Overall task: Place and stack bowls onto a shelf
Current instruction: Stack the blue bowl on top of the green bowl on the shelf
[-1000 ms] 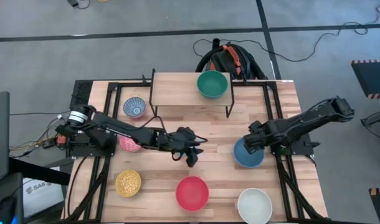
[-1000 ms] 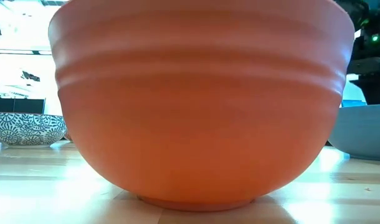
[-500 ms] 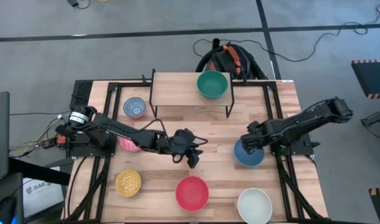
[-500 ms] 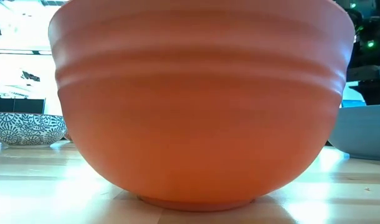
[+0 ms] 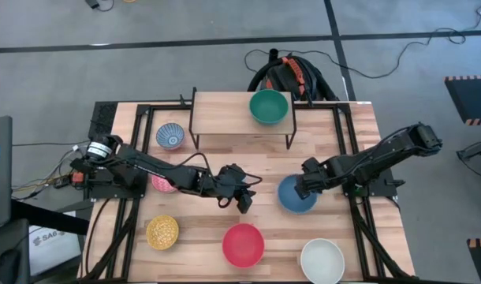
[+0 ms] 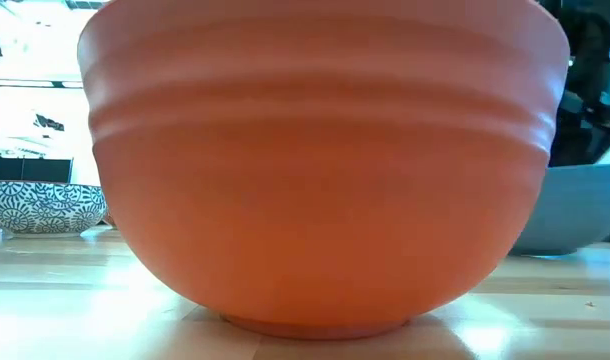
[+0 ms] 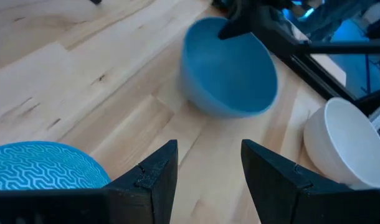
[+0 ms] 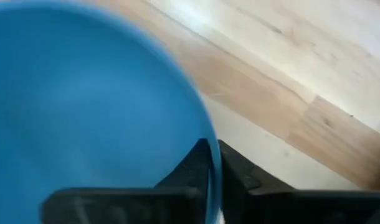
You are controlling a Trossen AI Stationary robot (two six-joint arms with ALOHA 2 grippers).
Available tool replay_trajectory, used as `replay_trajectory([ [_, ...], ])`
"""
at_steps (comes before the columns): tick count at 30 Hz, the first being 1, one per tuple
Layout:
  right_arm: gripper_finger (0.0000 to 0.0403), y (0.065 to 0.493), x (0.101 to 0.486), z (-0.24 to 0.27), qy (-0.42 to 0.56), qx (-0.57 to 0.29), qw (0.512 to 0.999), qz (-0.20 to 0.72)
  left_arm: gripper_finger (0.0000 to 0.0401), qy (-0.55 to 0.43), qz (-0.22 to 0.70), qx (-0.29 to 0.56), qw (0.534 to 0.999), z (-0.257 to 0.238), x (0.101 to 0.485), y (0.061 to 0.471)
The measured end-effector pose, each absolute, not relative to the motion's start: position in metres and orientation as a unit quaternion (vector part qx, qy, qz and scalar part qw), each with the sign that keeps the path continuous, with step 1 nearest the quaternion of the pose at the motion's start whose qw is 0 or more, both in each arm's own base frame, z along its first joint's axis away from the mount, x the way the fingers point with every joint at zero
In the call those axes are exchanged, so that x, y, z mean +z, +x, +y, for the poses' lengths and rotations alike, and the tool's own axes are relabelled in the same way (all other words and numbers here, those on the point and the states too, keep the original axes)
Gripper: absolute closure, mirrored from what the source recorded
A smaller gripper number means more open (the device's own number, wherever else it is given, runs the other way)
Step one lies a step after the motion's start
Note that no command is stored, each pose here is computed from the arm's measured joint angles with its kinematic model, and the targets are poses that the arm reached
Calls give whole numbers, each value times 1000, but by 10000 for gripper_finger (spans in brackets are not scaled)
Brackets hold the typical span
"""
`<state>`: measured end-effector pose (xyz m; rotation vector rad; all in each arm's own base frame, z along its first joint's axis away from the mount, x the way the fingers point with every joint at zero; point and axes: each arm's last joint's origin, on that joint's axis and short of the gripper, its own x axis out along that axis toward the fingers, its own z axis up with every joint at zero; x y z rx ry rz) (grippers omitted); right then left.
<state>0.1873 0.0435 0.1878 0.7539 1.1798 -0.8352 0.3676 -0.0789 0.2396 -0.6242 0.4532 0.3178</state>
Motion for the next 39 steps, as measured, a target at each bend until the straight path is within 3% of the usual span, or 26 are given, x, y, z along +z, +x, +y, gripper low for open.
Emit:
replay_trajectory([
  [12,378,223,229,55,307,-372,748,456,241,-301,192,167,919,-55,244,375],
  [28,371,273,269,64,227,-361,784,451,244,-293,187,193,918,-37,244,377],
  [33,371,278,288,65,210,-349,792,455,282,-282,229,217,906,-36,251,375],
  [39,365,279,302,64,207,-340,798,452,383,-232,228,215,921,-36,271,380],
])
